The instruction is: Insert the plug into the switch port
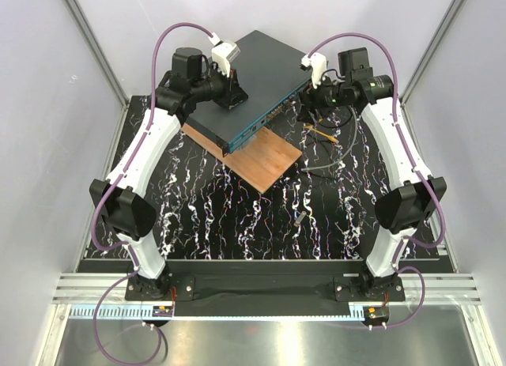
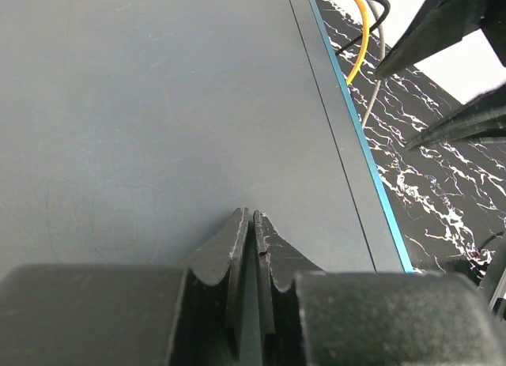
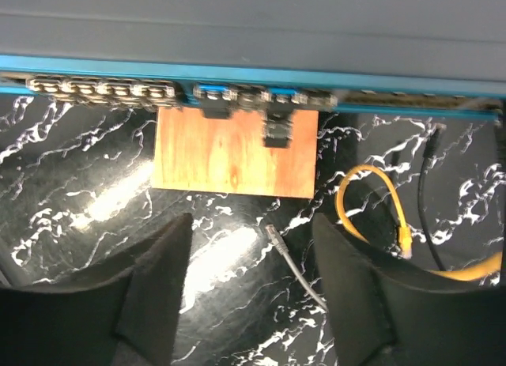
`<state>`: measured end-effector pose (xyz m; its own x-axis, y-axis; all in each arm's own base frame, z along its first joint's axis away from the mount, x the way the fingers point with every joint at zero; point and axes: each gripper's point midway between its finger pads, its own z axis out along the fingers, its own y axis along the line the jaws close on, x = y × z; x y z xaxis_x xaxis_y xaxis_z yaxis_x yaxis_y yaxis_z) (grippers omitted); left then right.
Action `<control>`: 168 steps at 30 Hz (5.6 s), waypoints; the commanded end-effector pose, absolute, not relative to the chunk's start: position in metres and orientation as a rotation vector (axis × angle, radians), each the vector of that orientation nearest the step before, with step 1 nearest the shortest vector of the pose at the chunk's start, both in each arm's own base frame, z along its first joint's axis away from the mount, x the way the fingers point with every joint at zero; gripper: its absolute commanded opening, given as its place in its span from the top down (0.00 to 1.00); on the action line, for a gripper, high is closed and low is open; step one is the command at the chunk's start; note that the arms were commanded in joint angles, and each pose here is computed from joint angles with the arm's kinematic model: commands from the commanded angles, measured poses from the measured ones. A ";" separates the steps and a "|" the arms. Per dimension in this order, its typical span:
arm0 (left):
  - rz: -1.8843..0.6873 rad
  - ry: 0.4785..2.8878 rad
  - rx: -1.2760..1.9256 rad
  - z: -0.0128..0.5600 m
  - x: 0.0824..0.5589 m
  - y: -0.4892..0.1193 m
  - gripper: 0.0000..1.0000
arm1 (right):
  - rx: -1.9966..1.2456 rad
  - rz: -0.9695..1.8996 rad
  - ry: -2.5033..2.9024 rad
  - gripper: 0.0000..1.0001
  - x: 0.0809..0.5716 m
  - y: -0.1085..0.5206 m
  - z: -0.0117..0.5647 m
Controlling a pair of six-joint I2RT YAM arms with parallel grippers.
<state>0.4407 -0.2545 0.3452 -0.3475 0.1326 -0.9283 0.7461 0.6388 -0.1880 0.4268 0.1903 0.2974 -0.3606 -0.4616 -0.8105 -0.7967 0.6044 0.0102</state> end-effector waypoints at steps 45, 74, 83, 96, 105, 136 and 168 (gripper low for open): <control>-0.738 1.892 0.667 0.331 0.447 -0.244 0.89 | -0.836 0.626 1.899 0.76 0.480 0.238 0.329; -0.762 1.802 0.735 0.353 0.434 -0.246 0.81 | -0.802 0.701 1.935 0.49 0.448 0.205 0.326; -0.816 1.621 0.848 0.391 0.402 -0.251 0.47 | -1.217 0.733 1.998 0.34 0.318 0.167 0.254; -0.923 1.535 0.980 0.408 0.358 -0.256 0.37 | -1.909 0.733 1.767 0.33 0.272 0.192 0.135; -0.951 1.525 1.019 0.401 0.344 -0.256 0.37 | -2.246 0.688 1.477 0.34 0.271 0.197 0.076; -0.956 1.614 0.957 0.391 0.357 -0.256 0.37 | -2.478 0.665 1.360 0.62 0.255 0.175 0.004; -0.954 1.617 0.946 0.390 0.356 -0.255 0.37 | -2.506 0.652 1.446 0.98 0.238 0.173 0.006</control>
